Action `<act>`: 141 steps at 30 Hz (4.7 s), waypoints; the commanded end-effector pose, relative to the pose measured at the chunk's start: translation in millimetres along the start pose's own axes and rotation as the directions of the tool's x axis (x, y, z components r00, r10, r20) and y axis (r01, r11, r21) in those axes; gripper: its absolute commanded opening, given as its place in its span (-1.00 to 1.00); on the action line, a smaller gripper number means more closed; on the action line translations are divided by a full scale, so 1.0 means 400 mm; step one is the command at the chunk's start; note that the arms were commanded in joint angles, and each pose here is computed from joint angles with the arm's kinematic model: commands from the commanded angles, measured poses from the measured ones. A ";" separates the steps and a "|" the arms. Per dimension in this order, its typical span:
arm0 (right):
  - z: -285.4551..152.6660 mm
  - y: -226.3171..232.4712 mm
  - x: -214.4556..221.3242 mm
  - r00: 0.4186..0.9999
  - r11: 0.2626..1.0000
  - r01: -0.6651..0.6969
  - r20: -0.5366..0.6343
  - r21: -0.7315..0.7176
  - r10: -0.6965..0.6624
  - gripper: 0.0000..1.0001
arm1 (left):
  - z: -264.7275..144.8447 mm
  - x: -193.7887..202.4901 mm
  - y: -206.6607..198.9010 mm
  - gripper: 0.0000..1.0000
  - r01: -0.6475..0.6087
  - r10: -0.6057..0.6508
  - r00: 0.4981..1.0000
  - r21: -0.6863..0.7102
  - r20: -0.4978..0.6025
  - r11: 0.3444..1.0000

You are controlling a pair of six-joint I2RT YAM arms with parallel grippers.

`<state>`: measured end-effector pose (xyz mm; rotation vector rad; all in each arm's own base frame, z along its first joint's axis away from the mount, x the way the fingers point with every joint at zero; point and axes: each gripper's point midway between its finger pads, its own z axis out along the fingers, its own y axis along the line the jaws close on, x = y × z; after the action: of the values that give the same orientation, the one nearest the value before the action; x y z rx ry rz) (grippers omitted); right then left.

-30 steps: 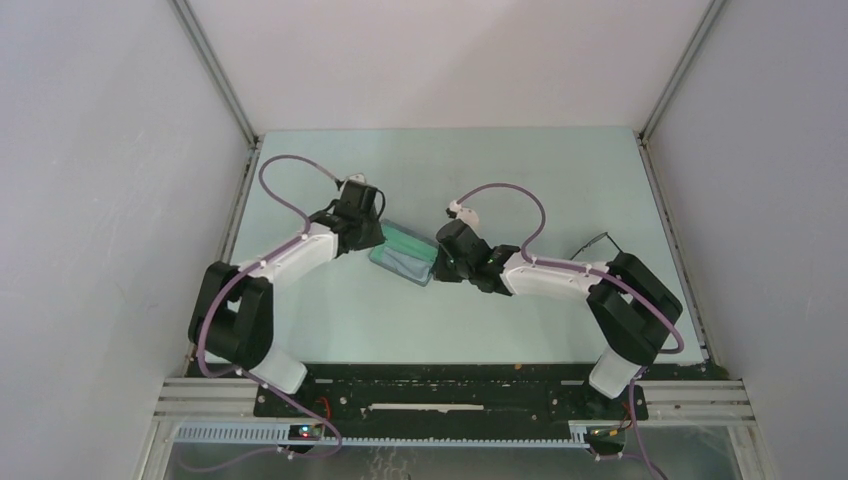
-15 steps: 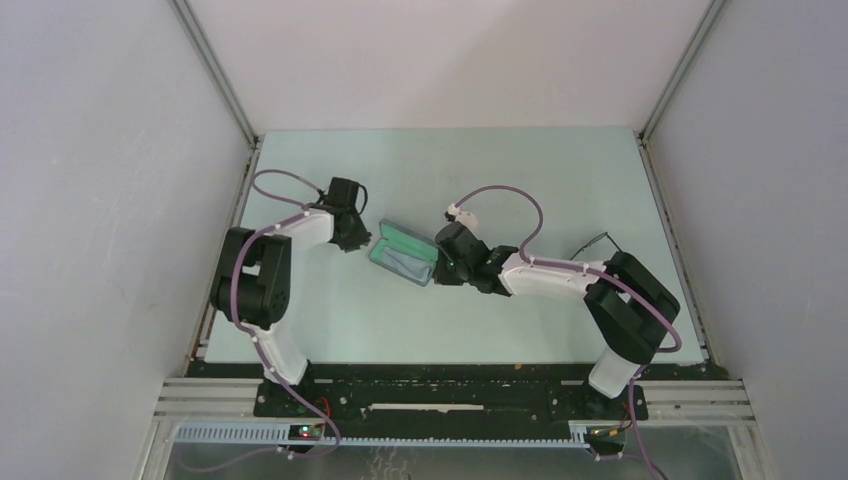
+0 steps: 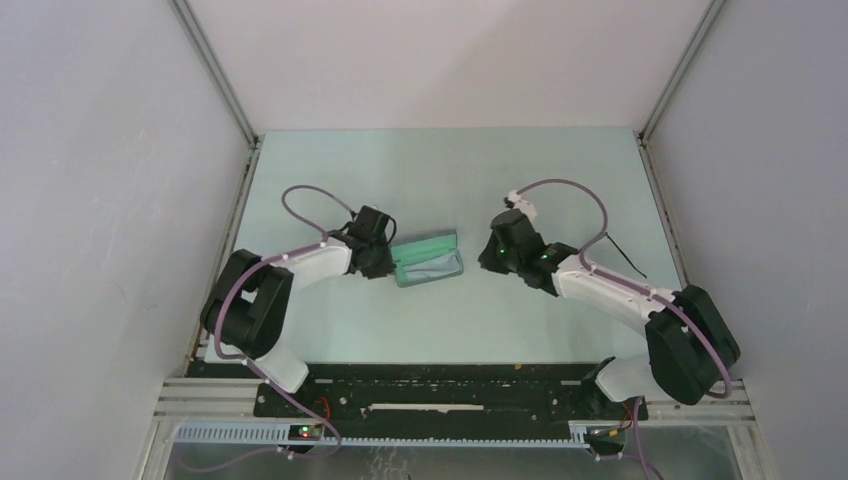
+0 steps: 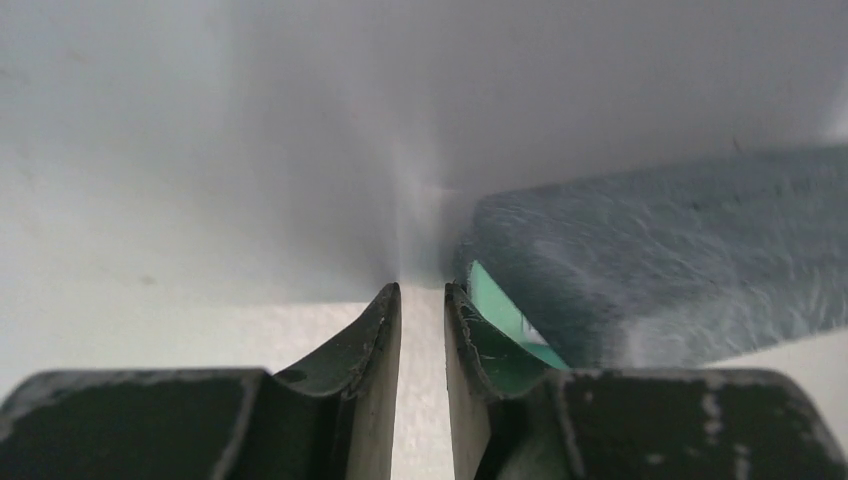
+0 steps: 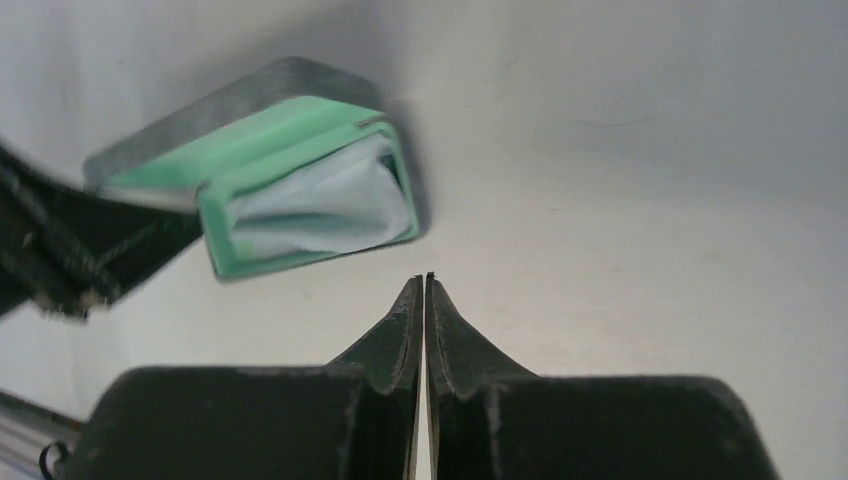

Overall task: Organize the sunglasses
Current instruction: Adjust the sunglasses case at the center of the board, then fold the sunglasses at the center of the board.

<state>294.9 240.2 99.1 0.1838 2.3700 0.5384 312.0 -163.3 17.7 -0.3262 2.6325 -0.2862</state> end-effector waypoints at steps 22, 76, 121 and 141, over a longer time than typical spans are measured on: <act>-0.180 -0.543 -0.203 0.889 0.827 -0.443 0.290 0.346 0.355 -0.29 | -0.316 0.041 -0.105 -0.42 -0.179 0.134 0.967 0.204 0.217 0.962; -0.010 -0.158 0.107 0.915 0.980 0.162 -0.355 -0.111 -0.192 0.17 | -0.367 0.008 -0.133 -0.35 -0.231 0.148 0.943 0.267 0.298 0.936; -0.166 -0.492 -0.108 0.978 0.839 -0.204 0.076 0.505 0.192 0.08 | -0.351 0.007 -0.230 -0.39 -0.276 0.204 0.952 0.350 0.228 0.895; -0.125 -0.696 -0.022 0.871 0.738 -0.442 0.049 0.509 0.488 -0.27 | -0.209 0.148 -0.723 -0.28 -0.298 0.346 0.938 0.557 0.021 0.775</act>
<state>261.0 -34.0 17.6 1.1038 2.5188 0.0545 260.8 -412.1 126.6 0.3897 2.4934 -0.8430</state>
